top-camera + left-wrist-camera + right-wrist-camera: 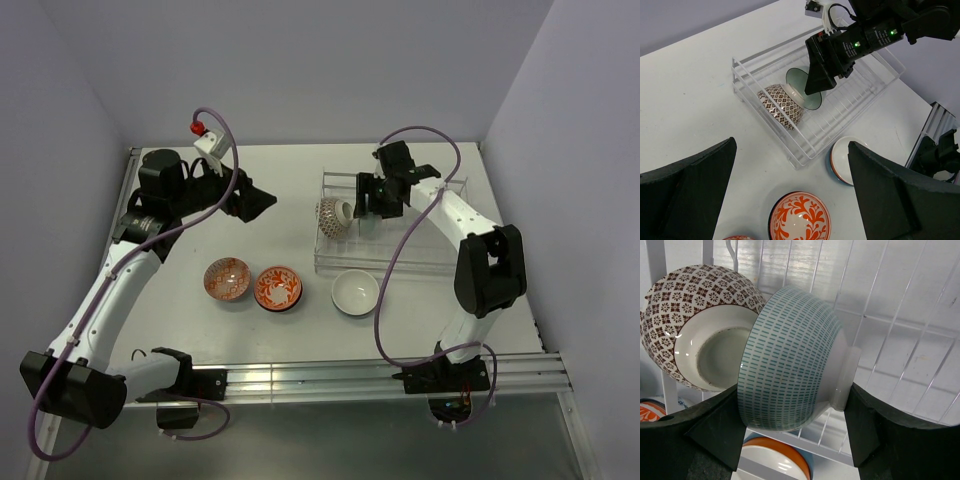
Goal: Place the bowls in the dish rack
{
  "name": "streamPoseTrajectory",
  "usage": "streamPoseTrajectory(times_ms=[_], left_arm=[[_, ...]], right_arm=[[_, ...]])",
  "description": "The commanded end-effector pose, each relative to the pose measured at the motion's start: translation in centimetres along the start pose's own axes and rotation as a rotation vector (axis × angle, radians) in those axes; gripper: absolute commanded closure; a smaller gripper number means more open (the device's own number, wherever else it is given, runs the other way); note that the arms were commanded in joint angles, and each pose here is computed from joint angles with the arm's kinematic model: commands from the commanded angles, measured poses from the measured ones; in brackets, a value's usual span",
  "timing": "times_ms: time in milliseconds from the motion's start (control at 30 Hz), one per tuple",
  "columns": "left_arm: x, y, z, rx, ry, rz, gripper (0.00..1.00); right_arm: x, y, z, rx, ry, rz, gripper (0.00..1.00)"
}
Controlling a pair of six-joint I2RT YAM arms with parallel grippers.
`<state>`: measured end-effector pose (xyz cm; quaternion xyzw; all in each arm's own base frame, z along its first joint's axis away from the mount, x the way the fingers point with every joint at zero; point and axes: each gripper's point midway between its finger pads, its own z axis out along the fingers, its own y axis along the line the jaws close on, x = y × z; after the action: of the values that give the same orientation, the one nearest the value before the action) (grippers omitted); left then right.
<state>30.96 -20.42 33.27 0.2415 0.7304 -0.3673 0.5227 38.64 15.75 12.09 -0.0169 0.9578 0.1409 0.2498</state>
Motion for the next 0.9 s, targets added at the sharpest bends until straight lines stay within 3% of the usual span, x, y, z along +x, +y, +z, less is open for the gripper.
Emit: streamPoseTrajectory(times_ms=[0, 267, 700, 867], left_arm=[[-1.1, -0.8, -0.6, 0.029, -0.038, 0.039, 0.0], [-1.0, -0.9, -0.8, 0.03, -0.034, 0.043, 0.01], [0.4, -0.6, -1.8, 0.025, -0.008, 0.019, 0.01], [2.8, 1.7, -3.6, -0.037, 0.076, -0.021, 0.0]], right_arm=[[-2.2, 1.7, -1.5, -0.043, -0.06, -0.024, 0.36], [-2.3, 2.8, -2.2, -0.099, -0.053, -0.023, 0.07], [-2.6, 4.4, -3.7, -0.174, -0.058, -0.033, 0.02], [-3.0, 3.8, -4.8, -0.149, -0.086, -0.039, 0.0]])
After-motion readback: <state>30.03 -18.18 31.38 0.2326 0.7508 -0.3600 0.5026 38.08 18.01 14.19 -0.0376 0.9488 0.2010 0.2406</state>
